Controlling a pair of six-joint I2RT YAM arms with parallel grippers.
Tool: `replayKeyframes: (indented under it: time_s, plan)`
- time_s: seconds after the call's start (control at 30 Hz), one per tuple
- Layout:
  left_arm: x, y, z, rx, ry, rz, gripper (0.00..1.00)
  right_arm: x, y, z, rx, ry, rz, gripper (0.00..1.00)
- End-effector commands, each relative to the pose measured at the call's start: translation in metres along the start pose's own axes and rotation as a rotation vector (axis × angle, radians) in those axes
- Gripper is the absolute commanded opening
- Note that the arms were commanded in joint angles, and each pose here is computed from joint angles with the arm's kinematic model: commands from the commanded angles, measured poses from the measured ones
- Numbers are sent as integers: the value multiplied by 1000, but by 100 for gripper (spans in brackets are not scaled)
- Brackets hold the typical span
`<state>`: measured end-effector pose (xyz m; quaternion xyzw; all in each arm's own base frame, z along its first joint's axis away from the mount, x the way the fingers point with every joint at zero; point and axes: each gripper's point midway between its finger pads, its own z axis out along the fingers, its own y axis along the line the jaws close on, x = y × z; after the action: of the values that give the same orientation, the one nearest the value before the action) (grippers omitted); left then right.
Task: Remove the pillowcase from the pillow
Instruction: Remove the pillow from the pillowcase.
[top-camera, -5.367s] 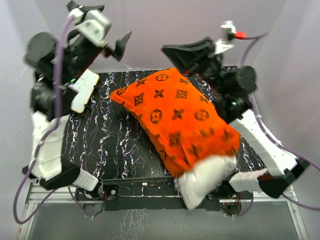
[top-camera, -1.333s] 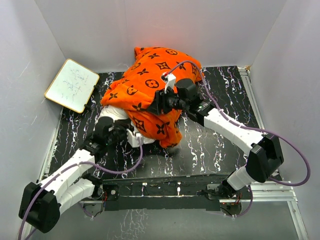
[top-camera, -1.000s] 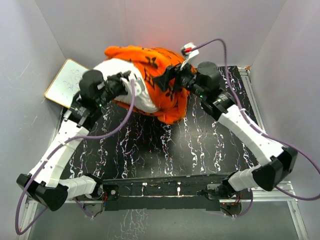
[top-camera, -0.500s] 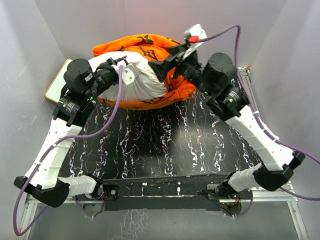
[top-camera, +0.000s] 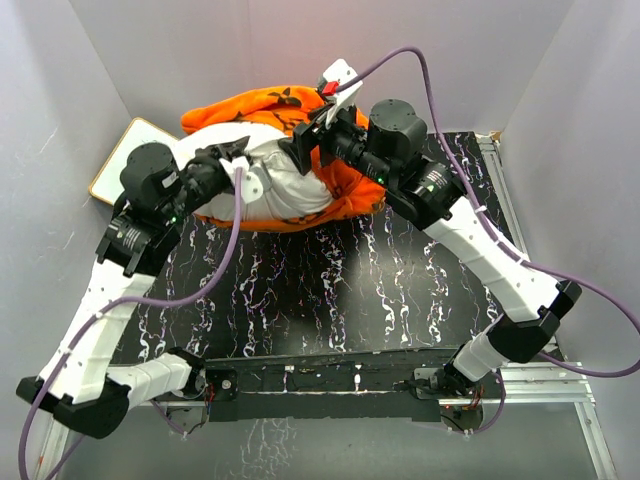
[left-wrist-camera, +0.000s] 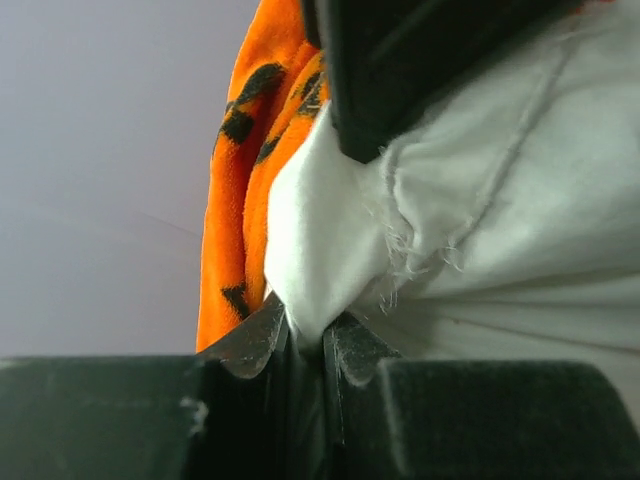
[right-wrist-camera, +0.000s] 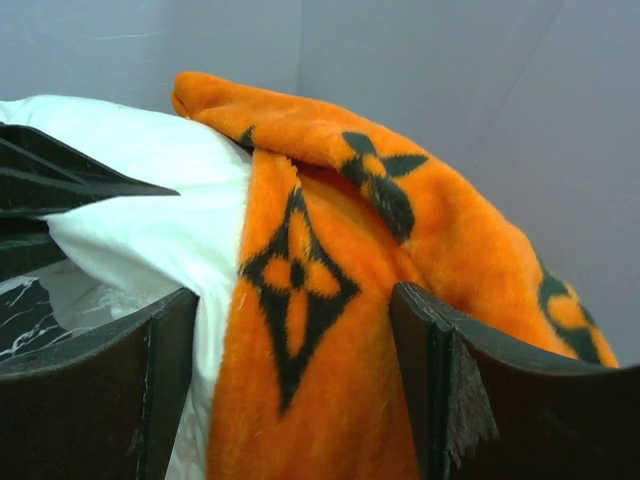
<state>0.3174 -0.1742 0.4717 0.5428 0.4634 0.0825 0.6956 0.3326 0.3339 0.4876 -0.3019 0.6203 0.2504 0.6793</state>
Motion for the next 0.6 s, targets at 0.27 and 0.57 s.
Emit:
replayKeyframes:
  time_s: [0.27, 0.57]
  plan:
    - [-42, 30, -38, -143, -141, 197, 0, -37, 20, -10, -135, -43, 86, 78]
    - [-43, 34, -36, -150, -142, 185, 0, -73, 74, -45, -505, -199, 166, 86]
